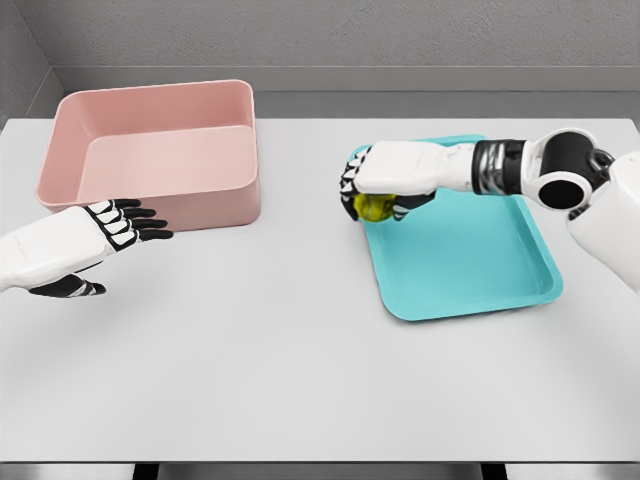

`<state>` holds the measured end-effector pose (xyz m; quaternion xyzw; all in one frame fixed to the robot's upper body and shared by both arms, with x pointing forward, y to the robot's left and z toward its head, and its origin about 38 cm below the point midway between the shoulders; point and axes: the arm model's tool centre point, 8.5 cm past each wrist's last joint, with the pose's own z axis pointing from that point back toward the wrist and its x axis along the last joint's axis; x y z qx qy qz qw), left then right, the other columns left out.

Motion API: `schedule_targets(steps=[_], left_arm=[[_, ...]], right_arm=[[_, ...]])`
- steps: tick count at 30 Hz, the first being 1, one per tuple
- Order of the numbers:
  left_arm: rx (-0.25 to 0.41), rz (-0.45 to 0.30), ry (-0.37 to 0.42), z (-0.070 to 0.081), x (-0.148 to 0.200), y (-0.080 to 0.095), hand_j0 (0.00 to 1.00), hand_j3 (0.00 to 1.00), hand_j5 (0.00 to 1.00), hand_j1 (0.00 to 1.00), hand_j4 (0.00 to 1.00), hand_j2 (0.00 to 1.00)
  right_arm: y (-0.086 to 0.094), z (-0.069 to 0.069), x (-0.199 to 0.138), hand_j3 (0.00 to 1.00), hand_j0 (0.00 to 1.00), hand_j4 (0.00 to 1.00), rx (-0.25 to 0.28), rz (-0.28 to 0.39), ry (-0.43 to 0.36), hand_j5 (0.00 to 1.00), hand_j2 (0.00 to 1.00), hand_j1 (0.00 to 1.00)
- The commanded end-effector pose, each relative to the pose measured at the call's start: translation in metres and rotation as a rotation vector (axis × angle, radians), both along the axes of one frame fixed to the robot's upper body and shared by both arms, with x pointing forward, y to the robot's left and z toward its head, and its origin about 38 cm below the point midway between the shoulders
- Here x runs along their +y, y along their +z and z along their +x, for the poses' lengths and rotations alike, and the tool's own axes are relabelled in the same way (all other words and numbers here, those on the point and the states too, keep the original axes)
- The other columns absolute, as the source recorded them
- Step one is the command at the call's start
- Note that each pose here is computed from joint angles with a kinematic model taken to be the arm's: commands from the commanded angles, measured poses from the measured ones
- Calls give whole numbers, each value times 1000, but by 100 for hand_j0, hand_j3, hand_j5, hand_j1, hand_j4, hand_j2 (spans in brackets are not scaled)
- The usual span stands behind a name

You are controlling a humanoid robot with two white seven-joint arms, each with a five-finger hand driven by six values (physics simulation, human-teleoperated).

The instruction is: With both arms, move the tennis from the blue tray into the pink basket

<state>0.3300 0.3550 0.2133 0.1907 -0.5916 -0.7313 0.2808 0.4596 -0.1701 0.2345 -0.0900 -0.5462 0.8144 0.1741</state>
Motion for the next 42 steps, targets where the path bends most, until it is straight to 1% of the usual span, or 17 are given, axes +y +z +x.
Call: schedule_targets(steps=[1,2,4,8,9,10,15,17,26,27,28,30,32,34,35,36,42], left_arm=[[1,-4,1,0,0,1,100,100,100,100,100,100],[1,-6,1,0,0,1,100,100,100,100,100,100],[1,-6,1,0,0,1,100,100,100,100,100,100],[1,-6,1,0,0,1,100,100,100,100,100,100],[2,-7,2,0,0,1,100,100,100,100,100,100],[0,-7,3,0,1,2,100,100,100,100,100,100],[-5,-6,5,1,1,3,100,100,100,100,100,100],[-6,-6,5,1,2,4,100,100,100,100,100,100],[-5,-1,6,1,2,3,100,100,100,100,100,100],[-5,-1,6,1,2,3,100,100,100,100,100,100],[-5,-1,6,1,2,3,100,100,100,100,100,100],[-6,0,6,1,2,3,100,100,100,100,100,100],[-3,2,6,0,2,2,100,100,100,100,100,100],[-3,8,5,1,3,3,100,100,100,100,100,100],[-3,10,5,1,4,3,100,100,100,100,100,100],[-3,8,5,1,3,3,100,100,100,100,100,100],[-1,8,5,0,3,3,100,100,100,100,100,100]], right_arm=[[0,-7,9,38,38,38,-2,1,32,38,38,38],[-3,-10,13,36,36,36,5,5,43,36,36,36],[-8,-15,17,36,36,36,12,5,58,36,36,36],[-11,-16,18,36,36,36,16,-2,60,36,36,36],[-13,-18,29,36,36,36,19,8,80,36,36,36],[-14,-19,30,36,36,36,17,2,83,36,36,36],[-16,-22,50,36,36,36,11,16,115,36,36,36],[-22,-26,57,36,36,36,19,3,135,36,36,36],[-32,-37,94,36,36,36,26,16,197,36,36,36],[-35,-39,98,36,36,36,27,2,209,36,36,36],[-32,-40,106,36,36,36,21,11,223,36,36,36],[-32,-42,118,36,36,36,21,22,239,36,36,36],[-39,-40,125,36,36,36,32,11,235,36,36,36],[-42,-39,126,36,36,36,36,8,230,36,36,36],[-46,-35,128,36,36,36,46,6,220,36,36,36],[-48,-35,130,36,36,36,44,-1,219,36,36,36],[-56,-28,126,36,36,36,67,-12,190,36,36,36]])
